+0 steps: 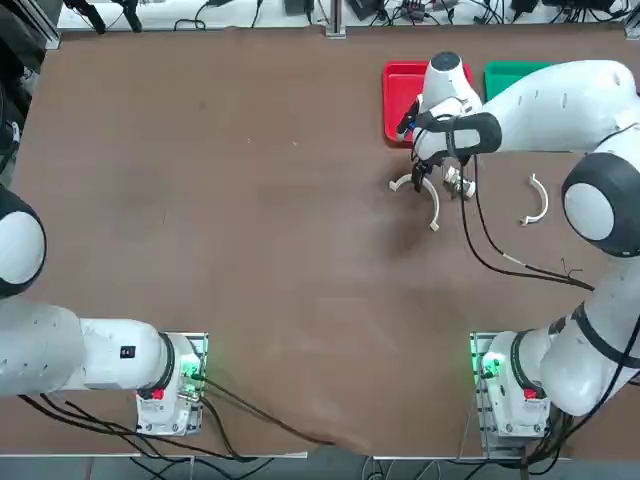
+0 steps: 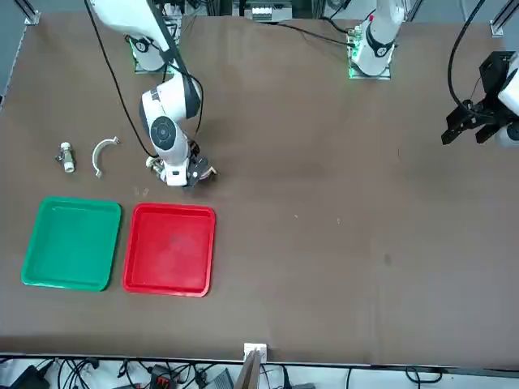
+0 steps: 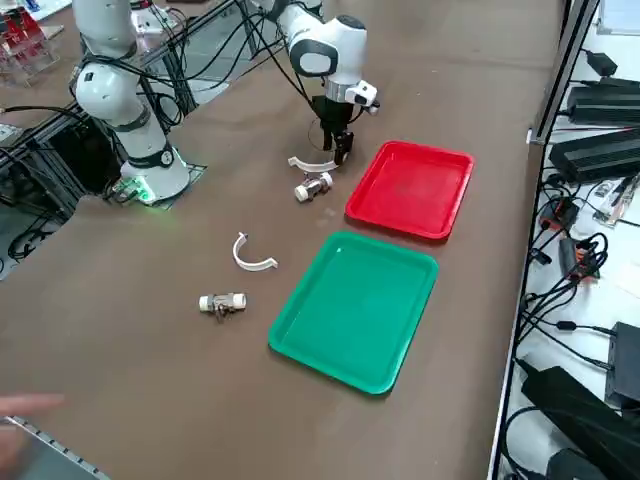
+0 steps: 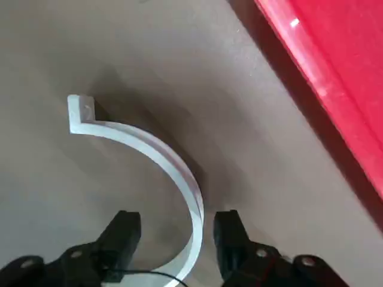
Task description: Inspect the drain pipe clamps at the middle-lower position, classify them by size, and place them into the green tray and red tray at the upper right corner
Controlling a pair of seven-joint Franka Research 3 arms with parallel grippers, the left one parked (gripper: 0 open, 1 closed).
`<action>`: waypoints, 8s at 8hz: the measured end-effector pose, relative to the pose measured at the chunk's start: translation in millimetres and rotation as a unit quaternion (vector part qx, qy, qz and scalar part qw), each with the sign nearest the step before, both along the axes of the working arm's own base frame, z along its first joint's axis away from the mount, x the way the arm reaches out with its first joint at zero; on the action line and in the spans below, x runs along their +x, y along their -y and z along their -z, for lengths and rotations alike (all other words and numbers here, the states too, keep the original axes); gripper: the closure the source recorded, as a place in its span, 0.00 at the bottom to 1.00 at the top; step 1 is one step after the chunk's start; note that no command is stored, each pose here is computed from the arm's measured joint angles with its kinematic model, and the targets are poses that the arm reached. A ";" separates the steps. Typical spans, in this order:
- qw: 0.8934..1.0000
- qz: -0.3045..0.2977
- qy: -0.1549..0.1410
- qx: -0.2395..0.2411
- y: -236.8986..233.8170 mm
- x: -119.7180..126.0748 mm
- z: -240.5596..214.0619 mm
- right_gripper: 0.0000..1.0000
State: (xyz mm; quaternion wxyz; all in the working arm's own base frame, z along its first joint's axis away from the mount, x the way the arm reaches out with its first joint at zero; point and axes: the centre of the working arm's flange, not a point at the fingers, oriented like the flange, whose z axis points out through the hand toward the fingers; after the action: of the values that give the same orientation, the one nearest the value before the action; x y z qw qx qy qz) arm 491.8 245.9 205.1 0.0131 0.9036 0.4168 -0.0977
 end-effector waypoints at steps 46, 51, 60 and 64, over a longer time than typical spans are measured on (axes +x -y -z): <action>0.937 0.343 -0.046 -0.041 443.9 -23.5 20.4 0.76; 0.946 0.320 -0.020 -0.038 434.3 53.4 -59.2 0.95; 0.950 0.292 0.090 -0.063 438.0 233.9 -30.8 0.61; 0.945 0.308 0.110 -0.006 414.3 246.8 -137.7 0.00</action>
State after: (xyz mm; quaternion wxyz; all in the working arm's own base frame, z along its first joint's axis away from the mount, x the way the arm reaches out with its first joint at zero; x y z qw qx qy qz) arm 738.6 -168.4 342.8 0.0335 0.9930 0.1133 0.0003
